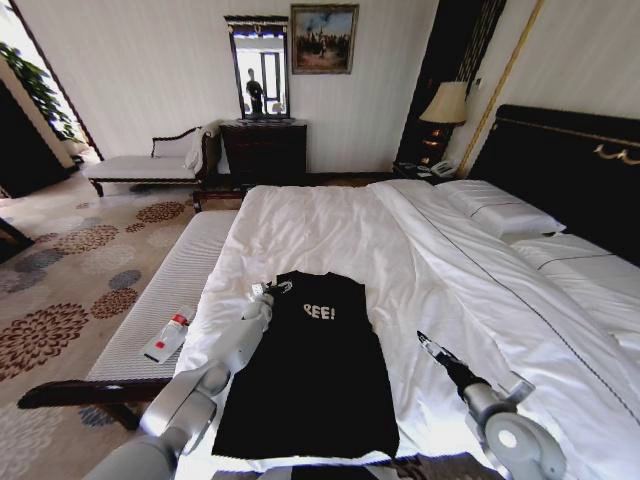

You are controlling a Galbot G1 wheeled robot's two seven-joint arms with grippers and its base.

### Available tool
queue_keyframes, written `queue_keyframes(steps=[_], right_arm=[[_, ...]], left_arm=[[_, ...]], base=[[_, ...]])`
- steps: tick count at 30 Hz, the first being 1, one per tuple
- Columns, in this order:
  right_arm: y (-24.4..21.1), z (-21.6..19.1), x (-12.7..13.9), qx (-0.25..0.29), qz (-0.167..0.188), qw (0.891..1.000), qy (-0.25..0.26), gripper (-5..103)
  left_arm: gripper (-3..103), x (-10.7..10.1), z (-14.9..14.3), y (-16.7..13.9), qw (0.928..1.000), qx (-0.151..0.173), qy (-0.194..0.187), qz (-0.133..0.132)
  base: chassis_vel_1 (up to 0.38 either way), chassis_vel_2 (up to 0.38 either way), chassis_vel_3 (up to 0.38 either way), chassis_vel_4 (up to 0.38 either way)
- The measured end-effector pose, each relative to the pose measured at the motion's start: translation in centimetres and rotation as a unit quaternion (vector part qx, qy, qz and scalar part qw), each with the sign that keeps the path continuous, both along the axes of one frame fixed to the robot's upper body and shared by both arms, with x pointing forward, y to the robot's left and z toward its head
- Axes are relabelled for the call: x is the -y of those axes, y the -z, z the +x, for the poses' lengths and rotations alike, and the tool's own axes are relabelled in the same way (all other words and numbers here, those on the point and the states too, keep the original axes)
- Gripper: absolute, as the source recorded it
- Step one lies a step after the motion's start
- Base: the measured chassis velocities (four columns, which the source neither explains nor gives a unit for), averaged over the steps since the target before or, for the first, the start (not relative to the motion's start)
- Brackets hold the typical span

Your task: Fold the clothes on the bed.

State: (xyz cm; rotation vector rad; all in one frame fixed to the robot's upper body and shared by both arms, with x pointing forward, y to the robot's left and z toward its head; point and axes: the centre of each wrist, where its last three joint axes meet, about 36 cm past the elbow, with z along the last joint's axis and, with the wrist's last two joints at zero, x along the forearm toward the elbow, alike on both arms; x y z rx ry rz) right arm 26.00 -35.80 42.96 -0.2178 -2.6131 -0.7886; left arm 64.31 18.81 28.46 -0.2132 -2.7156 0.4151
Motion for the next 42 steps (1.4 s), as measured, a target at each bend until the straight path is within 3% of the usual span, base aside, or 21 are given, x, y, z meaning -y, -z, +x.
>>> queue_keyframes(steps=[5,15,19,20,23,25,29,31,32,34,42], right_arm=[[-0.3,-0.1,-0.2,0.003,0.000,1.000,-0.001,100],[-0.3,-0.3,-0.1,0.003,0.000,1.000,0.001,100],[-0.1,-0.2,-0.2,0.001,0.003,1.000,0.001,100],[-0.1,-0.2,-0.2,0.001,0.003,1.000,0.001,100],[-0.1,-0.1,-0.3,0.003,0.004,1.000,0.000,100],[-0.1,0.0,-0.3,0.004,0.005,1.000,0.000,100],[0.2,0.1,-0.2,0.002,0.006,1.000,0.001,100],[0.2,0.1,-0.2,0.001,0.007,1.000,0.001,100],[0.4,0.1,-0.2,0.000,0.008,1.000,0.001,100],[0.6,0.2,-0.2,-0.002,0.008,1.000,0.000,100],[1.2,1.8,0.3,-0.001,0.008,1.000,-0.012,100]], left_arm=[[96,0.2,0.8,-0.4,1.0000,-0.001,0.000,0.007],[77,0.2,1.2,0.3,0.9992,-0.008,0.013,0.037],[60,1.0,1.5,0.2,0.9989,-0.010,0.018,0.043],[60,1.0,1.5,0.2,0.9989,-0.010,0.018,0.043],[43,1.1,1.6,0.2,0.9987,-0.010,0.019,0.046],[43,1.1,1.6,0.2,0.9987,-0.009,0.019,0.046],[23,0.9,1.6,0.2,0.9988,-0.010,0.017,0.045],[23,0.9,1.6,0.3,0.9988,-0.010,0.015,0.045],[12,0.7,1.5,0.4,0.9988,-0.010,0.014,0.046],[6,0.3,1.4,0.4,0.9988,-0.009,0.011,0.047],[2,-0.9,1.3,0.2,0.9985,-0.002,0.006,0.054]], base=[[0.000,0.000,0.000,0.000],[0.000,0.000,0.000,0.000],[0.000,0.000,0.000,0.000],[0.000,0.000,0.000,0.000],[0.000,0.000,0.000,0.000],[0.000,0.000,0.000,0.000],[0.000,0.000,0.000,0.000],[0.000,0.000,0.000,0.000],[0.000,0.000,0.000,0.000],[0.000,0.000,0.000,0.000],[0.000,0.000,0.000,0.000]])
